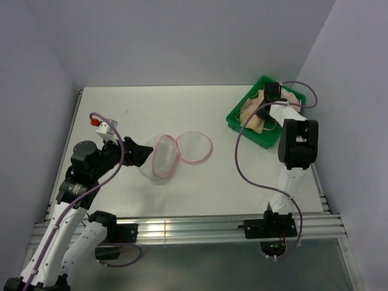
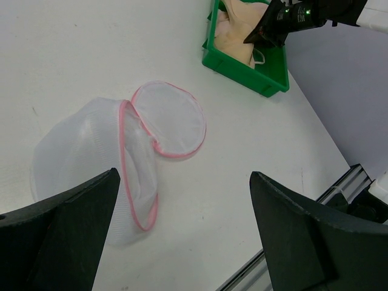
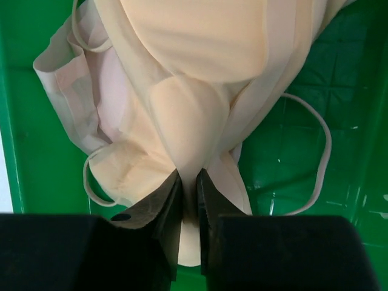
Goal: Place the bra in the laundry bag and zip it closed
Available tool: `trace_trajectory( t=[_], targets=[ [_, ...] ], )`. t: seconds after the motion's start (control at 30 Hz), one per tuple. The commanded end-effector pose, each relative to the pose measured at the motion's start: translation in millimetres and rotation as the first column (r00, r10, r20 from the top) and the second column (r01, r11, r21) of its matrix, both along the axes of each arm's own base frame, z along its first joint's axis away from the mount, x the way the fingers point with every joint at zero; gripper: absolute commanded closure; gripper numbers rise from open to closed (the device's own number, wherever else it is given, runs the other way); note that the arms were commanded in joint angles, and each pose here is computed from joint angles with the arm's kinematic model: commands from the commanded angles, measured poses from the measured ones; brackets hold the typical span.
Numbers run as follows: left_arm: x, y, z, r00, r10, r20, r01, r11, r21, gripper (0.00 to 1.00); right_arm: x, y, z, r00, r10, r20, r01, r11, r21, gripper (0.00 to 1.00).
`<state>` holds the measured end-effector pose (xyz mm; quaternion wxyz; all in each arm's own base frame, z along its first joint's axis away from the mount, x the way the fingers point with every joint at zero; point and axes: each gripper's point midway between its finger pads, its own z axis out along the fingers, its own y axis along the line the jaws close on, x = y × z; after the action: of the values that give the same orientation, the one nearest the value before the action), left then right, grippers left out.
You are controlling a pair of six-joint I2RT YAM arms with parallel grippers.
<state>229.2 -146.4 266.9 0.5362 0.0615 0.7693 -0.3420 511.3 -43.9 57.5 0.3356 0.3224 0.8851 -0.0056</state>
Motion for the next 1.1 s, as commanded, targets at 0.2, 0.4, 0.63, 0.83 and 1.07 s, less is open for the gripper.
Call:
trace_trajectory(
  t=[0.2,0.4,0.63,0.83,1.07],
  targets=[
    [3.9,-3.6,3.1,0.999,-0.027,0.021,0.028,1.0,-0.006,0.04,-1.1,-5.7,120.2,0.94,0.006,0.341,0.011,0.999,-0.047,0.84],
    [5.0,-8.6,1.9,0.999,-0.052,0.009,0.052,0.998,-0.023,0.03,-26.9,12.8,172.9,0.866,0.061,0.495,-0.062,0.998,-0.016,0.83],
    [4.1,-27.9,5.5,0.989,-0.146,-0.023,0.143,0.984,-0.109,0.02,-73.0,36.8,224.3,0.78,0.112,0.616,-0.158,0.987,0.02,0.83],
    [0.8,-54.6,23.3,0.972,-0.236,-0.019,0.228,0.957,-0.179,0.02,-148.8,87.1,265.7,0.677,0.217,0.703,-0.309,0.951,0.005,0.82],
    [-10.2,-111.9,31.1,0.945,-0.326,-0.034,0.317,0.934,-0.167,0.02,-242.8,131.4,191.4,0.731,0.323,0.601,-0.457,0.886,0.08,0.8]
  ],
)
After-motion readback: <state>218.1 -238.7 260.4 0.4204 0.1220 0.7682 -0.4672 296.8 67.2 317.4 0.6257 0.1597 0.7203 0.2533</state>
